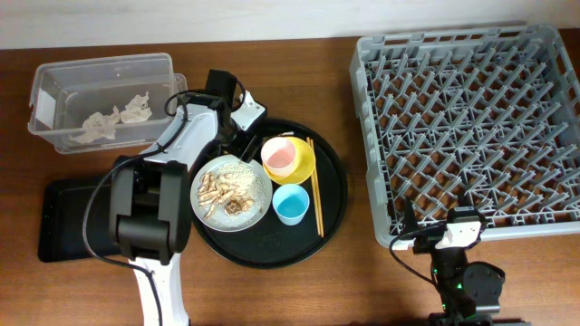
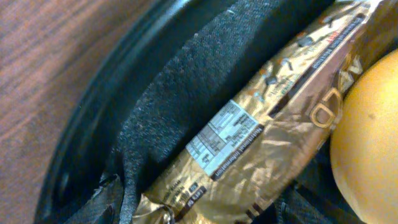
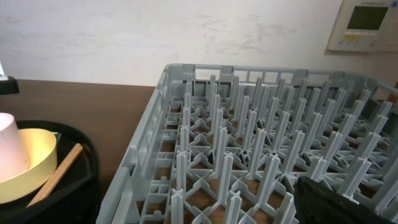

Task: Sort waste into correct bins and load items into the dishwasher rack
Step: 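Carry the gold wrapper with left gripper into the clear bin, release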

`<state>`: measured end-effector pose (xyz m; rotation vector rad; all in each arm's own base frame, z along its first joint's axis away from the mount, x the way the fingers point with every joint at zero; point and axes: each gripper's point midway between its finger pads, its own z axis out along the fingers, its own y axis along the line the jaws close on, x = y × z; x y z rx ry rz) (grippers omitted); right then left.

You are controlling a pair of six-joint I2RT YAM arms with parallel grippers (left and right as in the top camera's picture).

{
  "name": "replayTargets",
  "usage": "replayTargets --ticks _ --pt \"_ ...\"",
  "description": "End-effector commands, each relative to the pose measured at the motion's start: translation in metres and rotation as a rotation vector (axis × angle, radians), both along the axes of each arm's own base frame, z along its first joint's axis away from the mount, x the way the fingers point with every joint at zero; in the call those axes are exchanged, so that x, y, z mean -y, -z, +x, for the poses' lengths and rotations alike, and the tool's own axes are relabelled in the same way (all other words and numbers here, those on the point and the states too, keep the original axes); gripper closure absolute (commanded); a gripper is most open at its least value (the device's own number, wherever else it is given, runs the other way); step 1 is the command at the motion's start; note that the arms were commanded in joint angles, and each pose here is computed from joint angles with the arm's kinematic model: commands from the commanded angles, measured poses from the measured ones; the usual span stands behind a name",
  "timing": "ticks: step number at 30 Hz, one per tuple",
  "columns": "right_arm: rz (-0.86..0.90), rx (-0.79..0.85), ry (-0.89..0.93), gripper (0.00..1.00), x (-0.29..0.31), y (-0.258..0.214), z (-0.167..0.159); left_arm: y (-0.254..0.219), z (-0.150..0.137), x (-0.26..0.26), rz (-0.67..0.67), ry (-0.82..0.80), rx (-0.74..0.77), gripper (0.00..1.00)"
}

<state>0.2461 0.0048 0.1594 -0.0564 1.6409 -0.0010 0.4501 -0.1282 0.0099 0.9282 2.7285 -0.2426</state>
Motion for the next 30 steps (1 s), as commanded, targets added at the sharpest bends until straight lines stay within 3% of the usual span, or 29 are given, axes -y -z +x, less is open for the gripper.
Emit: replayTargets --ticks 1,5,12,14,21,24,30 --pt "-0.006 -0.001 -0.003 0.02 0.0 0.002 0.0 0.008 0.002 0.0 0.008 0.006 0.001 0.24" --pt "-0.006 -0.001 -0.003 0.02 0.0 0.002 0.0 0.006 0.003 0.0 0.003 -0.017 0.0 0.33" --pt "-0.006 -0.001 -0.003 0.01 0.0 0.002 0.0 -0.01 0.012 0.002 -0.02 -0.107 0.0 0.79" --pt "-0.006 -0.001 -0.003 0.02 0.0 0.002 0.0 -0.028 0.017 0.003 -0.024 -0.122 0.002 0.97" --pt "-0.006 -0.001 -0.003 0.02 0.0 0.002 0.0 -0.089 0.042 -0.008 -0.051 -0.265 0.045 0.99" --pt "-0.006 -0.001 -0.003 0.02 0.0 0.002 0.0 -0.121 0.062 -0.03 -0.099 -0.406 0.095 0.99" --pt "-0.006 -0.001 -0.003 0.02 0.0 0.002 0.0 -0.156 0.095 -0.13 -0.227 -0.86 0.157 0.99"
